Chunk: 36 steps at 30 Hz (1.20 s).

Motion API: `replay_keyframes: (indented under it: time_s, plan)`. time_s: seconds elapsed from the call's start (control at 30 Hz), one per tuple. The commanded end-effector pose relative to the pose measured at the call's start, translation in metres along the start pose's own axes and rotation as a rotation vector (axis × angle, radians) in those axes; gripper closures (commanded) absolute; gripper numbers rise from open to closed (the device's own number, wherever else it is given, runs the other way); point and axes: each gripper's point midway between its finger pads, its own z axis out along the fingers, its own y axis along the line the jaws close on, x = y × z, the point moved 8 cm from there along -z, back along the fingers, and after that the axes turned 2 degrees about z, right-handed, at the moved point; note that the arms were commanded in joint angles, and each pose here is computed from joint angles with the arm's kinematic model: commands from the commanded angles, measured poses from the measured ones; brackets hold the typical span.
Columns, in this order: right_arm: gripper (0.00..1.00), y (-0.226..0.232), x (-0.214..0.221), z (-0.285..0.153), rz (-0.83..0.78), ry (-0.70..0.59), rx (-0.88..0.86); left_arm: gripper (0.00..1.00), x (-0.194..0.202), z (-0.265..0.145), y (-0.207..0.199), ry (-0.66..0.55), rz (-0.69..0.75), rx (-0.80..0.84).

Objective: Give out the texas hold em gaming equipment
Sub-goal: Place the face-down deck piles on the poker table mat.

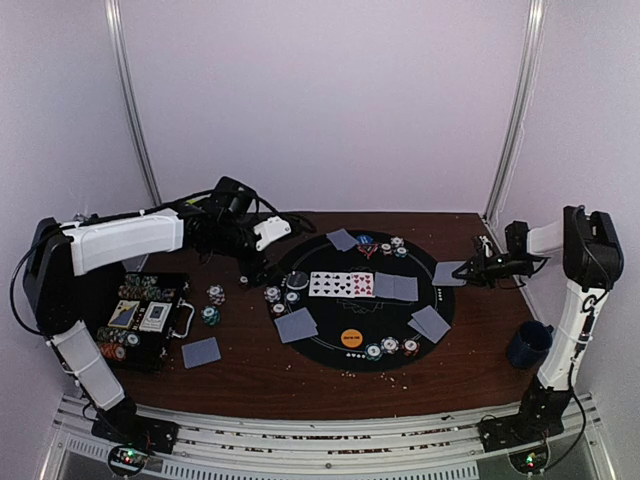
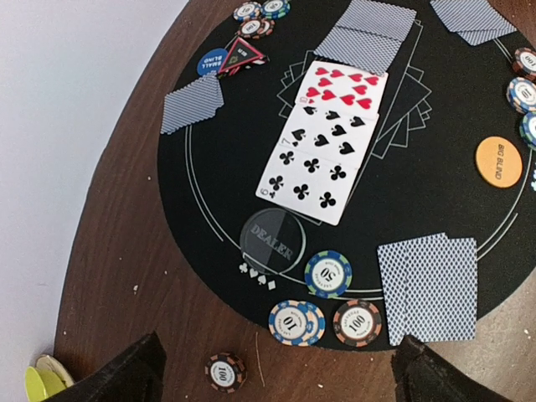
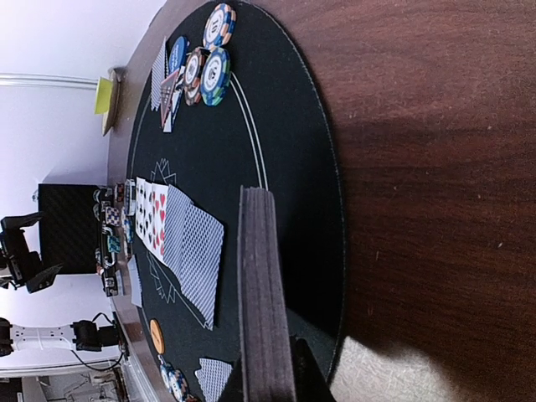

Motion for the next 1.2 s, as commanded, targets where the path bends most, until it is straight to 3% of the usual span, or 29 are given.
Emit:
replay_keyframes:
  time_s: [0.0,0.33,0.7,0.8,0.87,0.97,1.17]
  plan:
    - [1.00,0.006,-0.007,-0.001,-0.014,0.000,-0.032,0.02,0.007,-0.014,0.010,-0.081,0.010,-0.018]
    - [1.00,0.020,-0.047,0.006,-0.063,-0.109,-0.045,0.02,0.019,-0.007,0.000,-0.076,0.003,0.030]
    - [0.92,-0.021,-0.042,0.031,0.036,-0.044,0.021,0.02,0.017,-0.002,-0.007,-0.077,0.010,0.051]
    - [0.81,-0.025,-0.042,0.031,0.045,-0.041,0.074,0.02,0.017,-0.001,-0.009,-0.078,0.016,0.051]
    - [0.64,-0.027,-0.041,0.029,0.046,-0.035,0.103,0.02,0.016,-0.001,-0.011,-0.078,0.017,0.052]
    - [0.49,-0.030,-0.043,0.024,0.044,-0.044,0.181,0.02,0.016,0.000,-0.011,-0.080,0.015,0.054]
    - [0.41,-0.033,-0.042,0.012,0.040,-0.031,0.282,0.02,0.016,0.000,-0.011,-0.082,0.015,0.052]
